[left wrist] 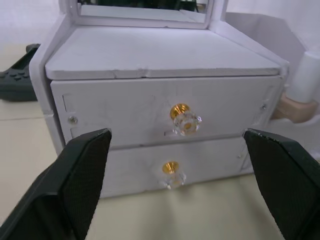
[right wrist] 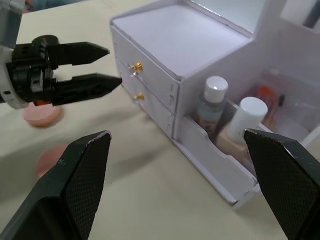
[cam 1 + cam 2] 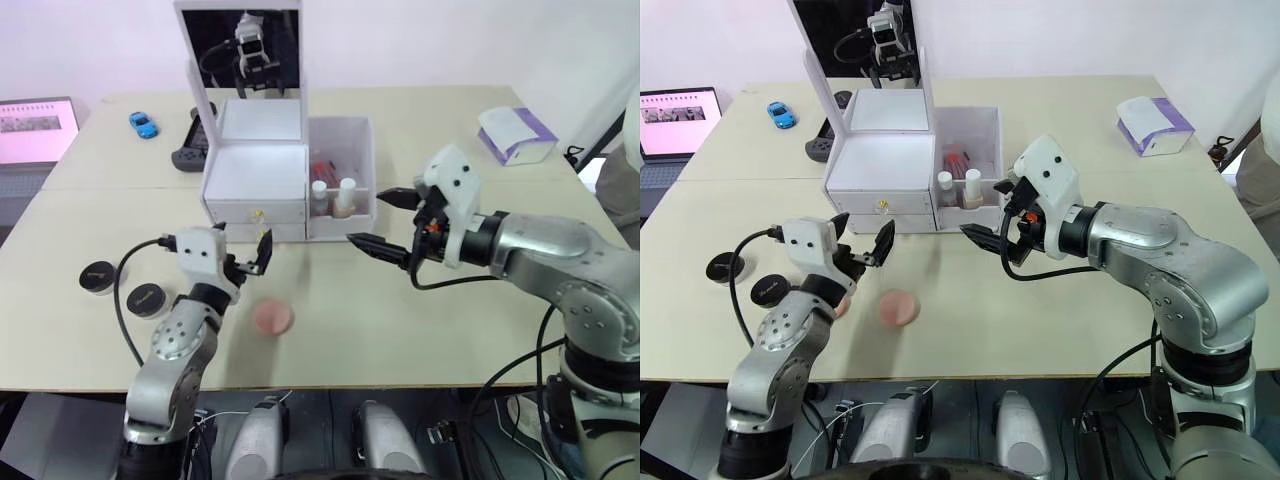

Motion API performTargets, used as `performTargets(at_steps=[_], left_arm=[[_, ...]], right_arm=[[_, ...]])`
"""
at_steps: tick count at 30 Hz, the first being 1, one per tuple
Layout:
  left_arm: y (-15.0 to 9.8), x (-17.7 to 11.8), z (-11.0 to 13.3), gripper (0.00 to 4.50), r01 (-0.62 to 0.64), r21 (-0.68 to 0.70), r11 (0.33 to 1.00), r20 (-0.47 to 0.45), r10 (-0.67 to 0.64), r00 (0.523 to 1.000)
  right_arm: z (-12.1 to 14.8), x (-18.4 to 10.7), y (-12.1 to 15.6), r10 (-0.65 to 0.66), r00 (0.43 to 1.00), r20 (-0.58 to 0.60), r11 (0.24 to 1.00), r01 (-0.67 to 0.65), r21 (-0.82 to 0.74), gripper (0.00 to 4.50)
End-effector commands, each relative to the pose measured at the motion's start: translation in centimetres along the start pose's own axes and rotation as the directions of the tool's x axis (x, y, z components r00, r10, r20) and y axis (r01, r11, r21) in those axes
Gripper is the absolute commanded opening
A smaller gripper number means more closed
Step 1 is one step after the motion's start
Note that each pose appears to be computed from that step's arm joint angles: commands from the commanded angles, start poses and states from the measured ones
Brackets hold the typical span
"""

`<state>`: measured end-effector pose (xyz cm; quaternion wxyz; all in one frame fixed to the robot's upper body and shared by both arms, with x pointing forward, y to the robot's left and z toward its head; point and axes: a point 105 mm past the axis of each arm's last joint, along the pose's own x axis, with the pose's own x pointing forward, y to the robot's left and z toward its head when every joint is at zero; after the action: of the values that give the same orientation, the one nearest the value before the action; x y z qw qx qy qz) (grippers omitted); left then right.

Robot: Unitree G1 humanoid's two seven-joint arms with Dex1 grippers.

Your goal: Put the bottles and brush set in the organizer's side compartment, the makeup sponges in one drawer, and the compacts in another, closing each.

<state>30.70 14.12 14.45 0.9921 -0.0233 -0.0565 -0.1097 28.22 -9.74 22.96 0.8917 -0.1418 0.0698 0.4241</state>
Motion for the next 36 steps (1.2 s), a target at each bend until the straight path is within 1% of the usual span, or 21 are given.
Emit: performTargets(at_steps=[1,2,6,13,16,18,19,21,22,28,36], left_arm=[[-0.3,0.8,0.7,2.87,0.005,0.026,1.0,0.041,-0.006,0.999],[-0.7,0.9,0.7,2.32,0.019,0.026,0.999,0.044,-0.02,0.999],[-1.6,1.3,0.9,2.32,0.051,0.008,0.999,0.057,-0.051,0.997],[-1.7,2.1,1.1,2.32,0.039,-0.006,0.999,0.071,-0.038,0.997],[-1.9,2.2,1.2,2.32,0.052,0.012,0.999,0.073,-0.053,0.996],[-2.0,2.2,1.1,1.79,0.051,0.008,0.999,0.07,-0.051,0.996],[-1.9,2.1,1.0,1.45,0.046,0.008,0.999,0.067,-0.046,0.997],[-1.7,1.9,0.9,0.48,0.037,0.015,0.999,0.056,-0.037,0.998],[-1.6,1.8,0.8,0.28,0.034,0.018,0.999,0.052,-0.035,0.998],[-2.1,1.0,0.7,0.29,0.063,0.025,0.998,0.041,-0.064,0.997],[-2.7,-1.9,1.0,0.29,0.142,0.039,0.989,0.004,-0.142,0.99]], right_arm=[[1.3,-0.6,0.1,-0.02,0.999,0.04,0.998,0.022,-0.051,4.5],[1.3,-0.6,0.1,-0.02,0.999,0.04,0.998,0.022,-0.051,4.5],[1.4,-0.7,0.1,-0.023,0.999,0.039,0.998,0.025,-0.055,4.5],[1.5,-0.6,0.0,-0.025,0.999,0.038,0.998,0.027,-0.062,4.5],[1.6,-0.5,-0.1,-0.027,0.999,0.04,0.997,0.03,-0.069,4.5],[1.7,-0.4,-0.2,-0.032,0.999,0.043,0.997,0.035,-0.073,4.5],[1.8,-0.3,-0.2,-0.034,0.998,0.048,0.996,0.038,-0.076,4.5],[1.9,-0.2,-0.2,-0.035,0.998,0.049,0.996,0.039,-0.081,4.5],[1.9,-0.2,-0.3,-0.036,0.998,0.05,0.996,0.04,-0.083,4.5],[1.8,0.0,-0.4,-0.035,0.998,0.045,0.995,0.039,-0.088,4.5],[1.4,0.5,-0.4,-0.021,0.999,0.043,0.995,0.025,-0.097,4.5]])
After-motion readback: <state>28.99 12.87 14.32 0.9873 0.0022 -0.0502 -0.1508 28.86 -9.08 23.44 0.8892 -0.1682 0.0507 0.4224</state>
